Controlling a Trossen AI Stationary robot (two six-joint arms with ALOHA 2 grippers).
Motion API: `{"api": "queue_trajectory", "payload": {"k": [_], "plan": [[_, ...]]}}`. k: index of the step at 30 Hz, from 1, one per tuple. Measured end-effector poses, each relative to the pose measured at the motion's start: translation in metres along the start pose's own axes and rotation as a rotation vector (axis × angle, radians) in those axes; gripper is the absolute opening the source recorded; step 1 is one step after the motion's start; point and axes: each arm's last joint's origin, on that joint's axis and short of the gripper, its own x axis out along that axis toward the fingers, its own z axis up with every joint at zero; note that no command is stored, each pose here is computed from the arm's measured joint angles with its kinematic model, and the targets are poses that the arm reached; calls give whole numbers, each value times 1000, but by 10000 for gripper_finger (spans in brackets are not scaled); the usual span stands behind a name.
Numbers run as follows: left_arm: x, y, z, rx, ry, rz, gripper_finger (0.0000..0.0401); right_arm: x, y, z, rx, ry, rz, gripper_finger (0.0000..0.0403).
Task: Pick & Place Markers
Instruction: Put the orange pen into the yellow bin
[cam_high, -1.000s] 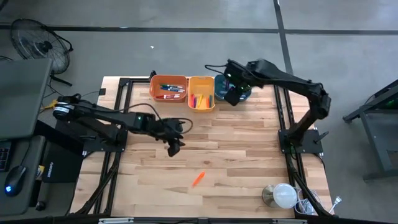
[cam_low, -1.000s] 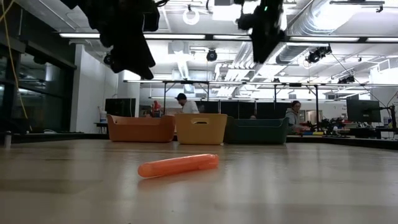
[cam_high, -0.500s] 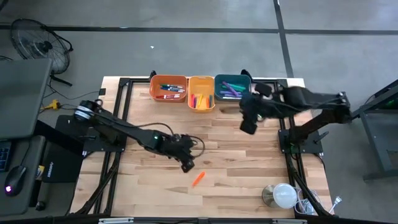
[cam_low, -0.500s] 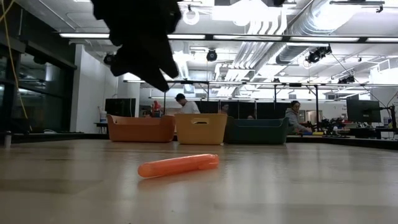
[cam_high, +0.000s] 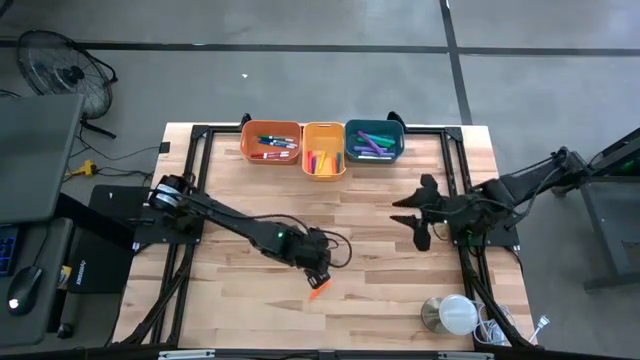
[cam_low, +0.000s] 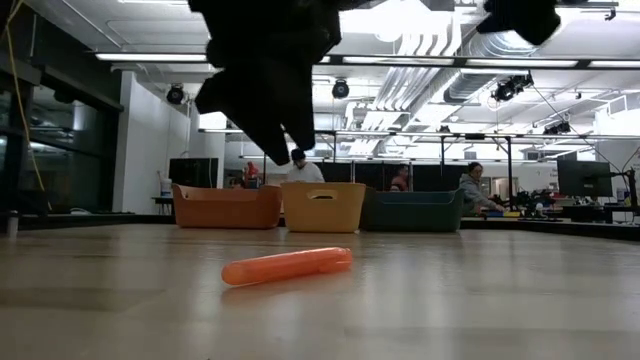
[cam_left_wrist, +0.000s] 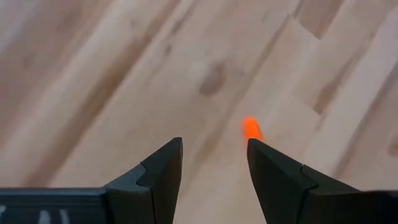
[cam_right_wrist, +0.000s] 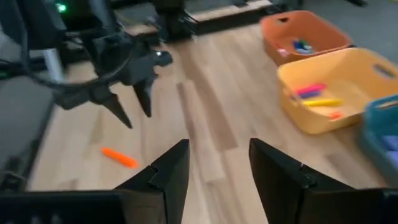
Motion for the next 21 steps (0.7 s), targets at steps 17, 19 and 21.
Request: {"api": "queue_trajectory", "payload": {"k": [17, 19, 21], "plan": [[19, -23, -38, -67, 89, 2, 177, 15, -37, -105, 121, -226, 193, 133], [20, -29, -36, -84, 81, -23, 177, 16, -38, -109, 118, -223, 195, 133], [21, -34, -35, -88, 97, -57, 177, 18, -39, -113, 112, -215, 193, 133]]}}
